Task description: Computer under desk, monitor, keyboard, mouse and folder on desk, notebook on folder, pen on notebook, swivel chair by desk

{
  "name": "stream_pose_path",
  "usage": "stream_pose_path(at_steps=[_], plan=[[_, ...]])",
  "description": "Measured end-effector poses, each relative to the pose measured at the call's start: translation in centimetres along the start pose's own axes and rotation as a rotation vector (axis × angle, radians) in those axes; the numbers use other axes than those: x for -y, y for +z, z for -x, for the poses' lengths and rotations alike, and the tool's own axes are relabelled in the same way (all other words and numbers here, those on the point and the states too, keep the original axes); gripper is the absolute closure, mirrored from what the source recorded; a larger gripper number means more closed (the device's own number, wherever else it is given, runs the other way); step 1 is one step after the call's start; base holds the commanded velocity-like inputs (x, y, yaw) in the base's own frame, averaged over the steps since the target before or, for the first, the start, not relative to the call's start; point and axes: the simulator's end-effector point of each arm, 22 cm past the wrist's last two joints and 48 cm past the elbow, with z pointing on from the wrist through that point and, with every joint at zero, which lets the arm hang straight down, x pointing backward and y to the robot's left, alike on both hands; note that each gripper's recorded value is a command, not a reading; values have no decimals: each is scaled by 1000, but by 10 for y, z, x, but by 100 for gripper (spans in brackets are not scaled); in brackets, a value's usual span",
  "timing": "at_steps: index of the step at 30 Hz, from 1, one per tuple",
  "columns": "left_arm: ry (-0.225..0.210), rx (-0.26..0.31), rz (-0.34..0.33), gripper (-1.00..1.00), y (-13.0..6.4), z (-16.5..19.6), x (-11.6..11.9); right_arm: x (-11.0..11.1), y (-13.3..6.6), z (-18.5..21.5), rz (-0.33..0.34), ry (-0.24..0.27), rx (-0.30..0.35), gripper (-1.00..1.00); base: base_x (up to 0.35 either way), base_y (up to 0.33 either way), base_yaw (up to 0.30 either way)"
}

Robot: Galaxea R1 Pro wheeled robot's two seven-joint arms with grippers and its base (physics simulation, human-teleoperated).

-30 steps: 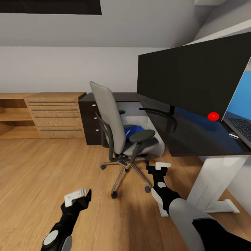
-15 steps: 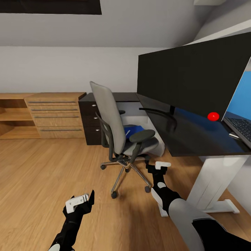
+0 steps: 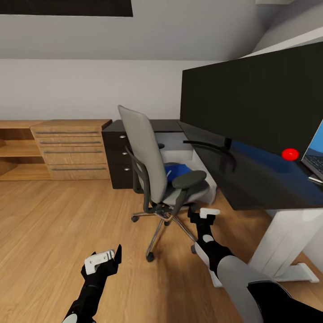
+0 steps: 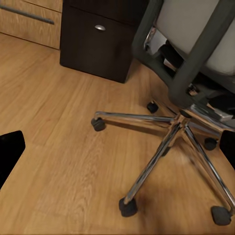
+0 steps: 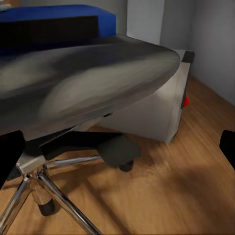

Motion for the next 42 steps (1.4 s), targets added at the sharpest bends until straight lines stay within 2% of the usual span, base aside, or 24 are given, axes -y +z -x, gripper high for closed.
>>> stream_pose_path(at_steps=[11, 19, 32, 35, 42], plan=[[0, -3, -2, -100, 0, -1, 1, -1, 0, 3, 2, -4, 8, -100, 231, 63, 0], [4, -28, -1, -100, 0, -6, 1, 0, 0, 3, 0, -3, 8, -100, 157, 0, 0], [5, -30, 0, -100, 0, -7, 1, 0, 0, 3, -2, 3, 9, -100, 14, 0, 4], [5, -30, 0, -100, 0, -7, 1, 4, 1, 4, -14, 15, 16, -100, 0, 0, 167], [5, -30, 1, -100, 0, -7, 0, 1, 0, 5, -5, 10, 20, -100, 0, 0, 257]])
